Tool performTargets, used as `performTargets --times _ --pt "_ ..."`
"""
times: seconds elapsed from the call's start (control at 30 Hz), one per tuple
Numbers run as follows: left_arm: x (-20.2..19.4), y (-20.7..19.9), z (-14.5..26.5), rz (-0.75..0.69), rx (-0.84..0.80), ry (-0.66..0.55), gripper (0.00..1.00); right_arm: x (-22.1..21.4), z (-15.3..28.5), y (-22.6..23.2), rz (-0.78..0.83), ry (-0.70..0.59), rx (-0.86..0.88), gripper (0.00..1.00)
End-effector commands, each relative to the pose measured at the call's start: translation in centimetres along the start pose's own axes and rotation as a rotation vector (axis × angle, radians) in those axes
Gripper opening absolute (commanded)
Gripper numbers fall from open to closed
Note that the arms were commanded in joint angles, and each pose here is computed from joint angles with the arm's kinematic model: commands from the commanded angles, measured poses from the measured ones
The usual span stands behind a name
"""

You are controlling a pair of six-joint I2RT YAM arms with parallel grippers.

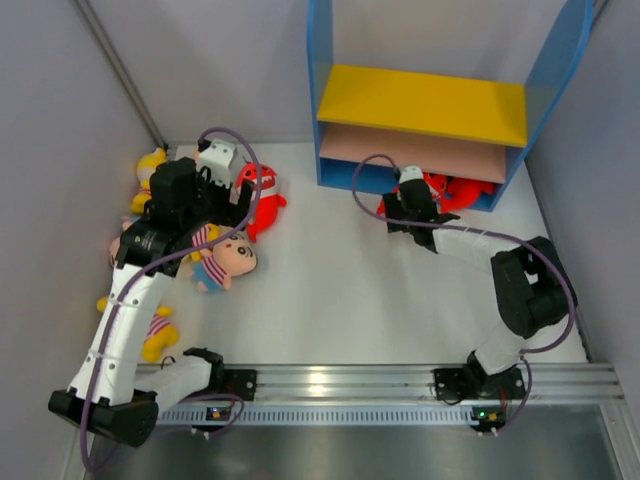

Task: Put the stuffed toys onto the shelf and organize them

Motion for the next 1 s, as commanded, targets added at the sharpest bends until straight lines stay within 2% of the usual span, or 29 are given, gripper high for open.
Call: performTargets --times 0.0,0.07,0.17,0.27,0.47,0.63,0.73,0.77,0.83,0.87,0.97 --pt "1.1 -0.4 0.6 -0.005 -0.022 -0.033 0.99 2.6 2.4 2.2 0.460 -0.066 0.003 0.68" --pt "1.2 -0.4 0.7 -0.010 -0.028 -0.037 0.99 3.0 1.6 3.6 0.645 -0.031 -0.027 0.68" --pt "1.6 -0.5 1.1 -0.011 -0.033 -0.051 0.99 2.5 -0.8 4.5 0.804 0.048 -0.061 0.68" --pt "1.7 -0.6 1.4 -0.016 -0.035 -0.060 0.99 1.9 -2.7 3.6 0.907 0.144 -0.182 0.68" --pt "0.8 -0.7 0.8 -0.015 -0.046 -0.030 0.99 2.4 -4.1 2.6 0.969 0.173 -0.342 0.70" --pt "0.3 -1.3 0.2 -0.011 -0.086 -0.005 0.99 1.8 -5.5 3.5 1.042 0.126 -0.295 0.67" --pt "0.3 -1.4 0.2 -0.011 -0.092 -0.003 0.99 1.4 -6.6 3.7 1.133 0.140 -0.297 0.47" --pt "0.3 -1.4 0.2 -0.012 -0.090 -0.005 0.99 1.3 -6.7 3.5 1.158 0.149 -0.308 0.35" --pt "0.3 -1.4 0.3 -0.014 -0.090 -0.007 0.99 1.3 -6.9 3.4 1.227 0.149 -0.317 0.26" --pt "0.3 -1.3 0.3 -0.018 -0.090 -0.007 0.99 1.0 -6.9 3.4 1.258 0.151 -0.312 0.15" --pt "0.3 -1.3 0.3 -0.023 -0.087 -0.009 0.99 0.9 -6.6 2.7 1.369 0.145 -0.319 0.01"
Point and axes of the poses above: each gripper's point midway between its finger pads, its own z axis back along the fingers, its own y axis along the line the jaws close on, x = y × z, the point moved 2 cm from there along z, back along the fingers, and after that the axes turned 15 degrees about z, right-handed, at the moved point
